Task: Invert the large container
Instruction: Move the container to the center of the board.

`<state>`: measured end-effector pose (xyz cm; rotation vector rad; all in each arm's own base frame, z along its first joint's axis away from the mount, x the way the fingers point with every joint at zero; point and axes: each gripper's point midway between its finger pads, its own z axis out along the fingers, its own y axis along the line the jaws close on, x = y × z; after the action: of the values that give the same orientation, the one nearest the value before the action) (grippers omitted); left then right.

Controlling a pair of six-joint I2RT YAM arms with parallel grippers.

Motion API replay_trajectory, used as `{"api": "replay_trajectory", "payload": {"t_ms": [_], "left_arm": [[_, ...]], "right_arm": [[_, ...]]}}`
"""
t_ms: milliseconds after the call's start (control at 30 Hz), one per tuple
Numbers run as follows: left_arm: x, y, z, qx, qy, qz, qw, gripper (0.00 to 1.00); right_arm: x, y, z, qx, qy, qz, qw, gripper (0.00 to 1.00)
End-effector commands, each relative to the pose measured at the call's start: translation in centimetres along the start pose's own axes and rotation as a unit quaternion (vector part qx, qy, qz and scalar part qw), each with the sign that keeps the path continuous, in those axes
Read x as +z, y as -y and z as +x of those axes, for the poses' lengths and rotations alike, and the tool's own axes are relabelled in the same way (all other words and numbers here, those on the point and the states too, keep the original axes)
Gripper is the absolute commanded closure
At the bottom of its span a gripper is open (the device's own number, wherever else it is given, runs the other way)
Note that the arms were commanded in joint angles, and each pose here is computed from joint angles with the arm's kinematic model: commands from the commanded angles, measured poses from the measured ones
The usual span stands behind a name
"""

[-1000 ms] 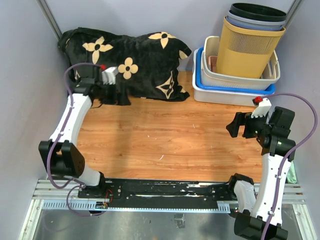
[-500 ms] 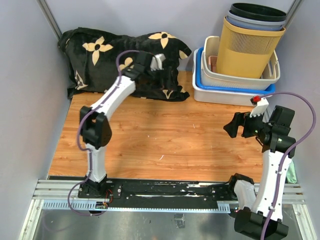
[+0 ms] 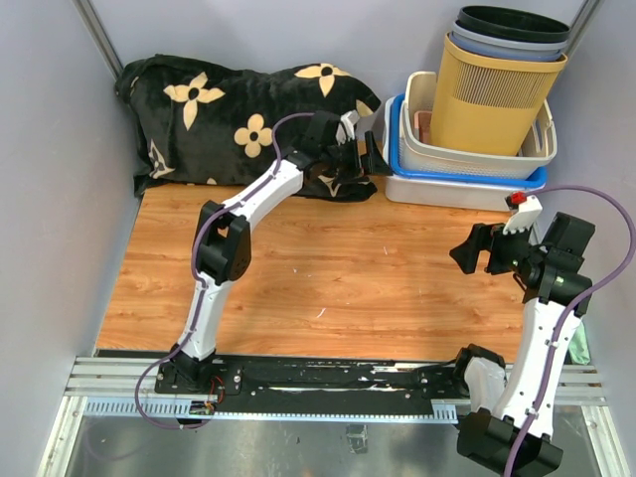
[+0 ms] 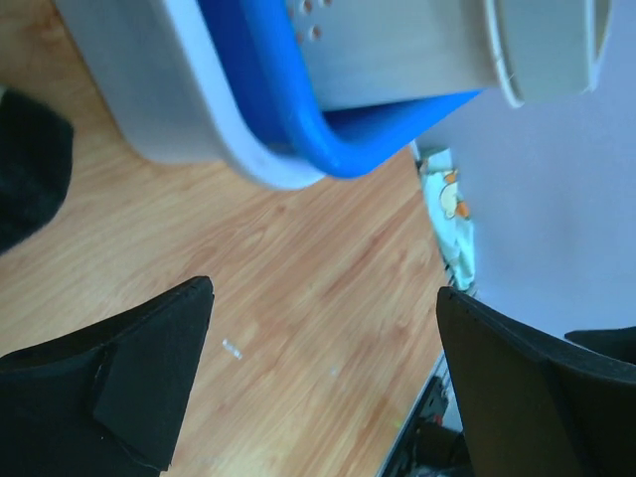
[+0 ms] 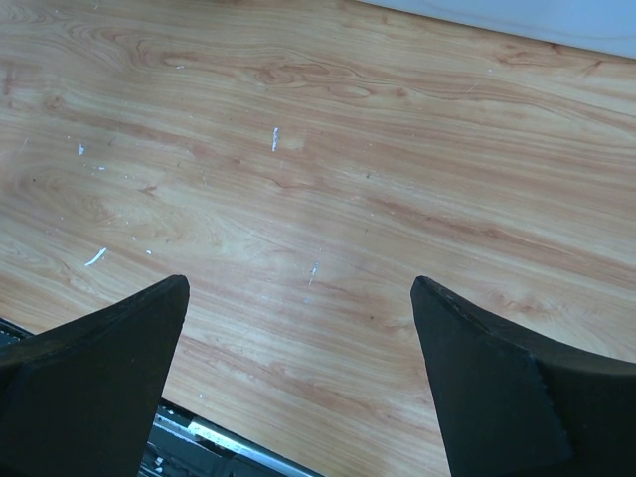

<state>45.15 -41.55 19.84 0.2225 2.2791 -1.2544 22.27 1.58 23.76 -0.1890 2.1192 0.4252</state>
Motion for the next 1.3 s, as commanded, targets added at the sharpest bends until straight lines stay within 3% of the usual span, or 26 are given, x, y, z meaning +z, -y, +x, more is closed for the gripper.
{"api": "replay_trajectory", "payload": {"t_ms": [0, 133, 300, 467, 533, 700, 800, 1067, 1267], "left_arm": [[1.7, 1.4, -3.3, -0.017, 0.067, 0.044, 0.997, 0.01], [4.0, -0.1, -4.4, -0.052, 0.112, 0.048, 0.991, 0.01], [6.7, -3.4, -4.0, -0.042, 0.132, -0.02, 0.99, 0.01], [8.2, -4.2, -4.2, -0.017, 0.151, -0.033, 0.988, 0.03], [8.8, -3.9, -4.1, -0.009, 0.154, -0.031, 0.987, 0.18], [9.8, -3.3, -2.8, 0.006, 0.145, -0.033, 0.989, 0.76], [10.0, -2.7, -2.8, 0.028, 0.148, -0.036, 0.988, 0.98], [8.0, -1.4, -1.4, 0.079, 0.107, -0.041, 0.99, 1.0], [3.4, -1.4, 3.3, 0.133, 0.024, -0.053, 0.989, 1.0]], "right_arm": [[-0.4, -0.3, -0.1, -0.002, 0.004, -0.008, 1.0, 0.03], [-0.5, -0.3, -0.2, -0.002, 0.005, -0.007, 1.0, 0.03], [-0.6, -0.4, -0.2, -0.007, 0.007, -0.008, 1.0, 0.03], [-0.7, -0.5, -0.3, -0.01, 0.011, -0.008, 1.0, 0.03], [-0.8, -0.5, -0.3, -0.012, 0.012, -0.004, 1.0, 0.03], [-1.0, -0.5, -0.4, -0.016, 0.016, 0.001, 1.0, 0.03], [-1.1, -0.6, -0.4, -0.018, 0.018, 0.0, 1.0, 0.03], [-1.4, -1.0, -0.6, -0.028, 0.026, 0.0, 0.999, 0.03], [-2.1, -1.4, -0.9, -0.044, 0.041, 0.007, 0.998, 0.03]]}}
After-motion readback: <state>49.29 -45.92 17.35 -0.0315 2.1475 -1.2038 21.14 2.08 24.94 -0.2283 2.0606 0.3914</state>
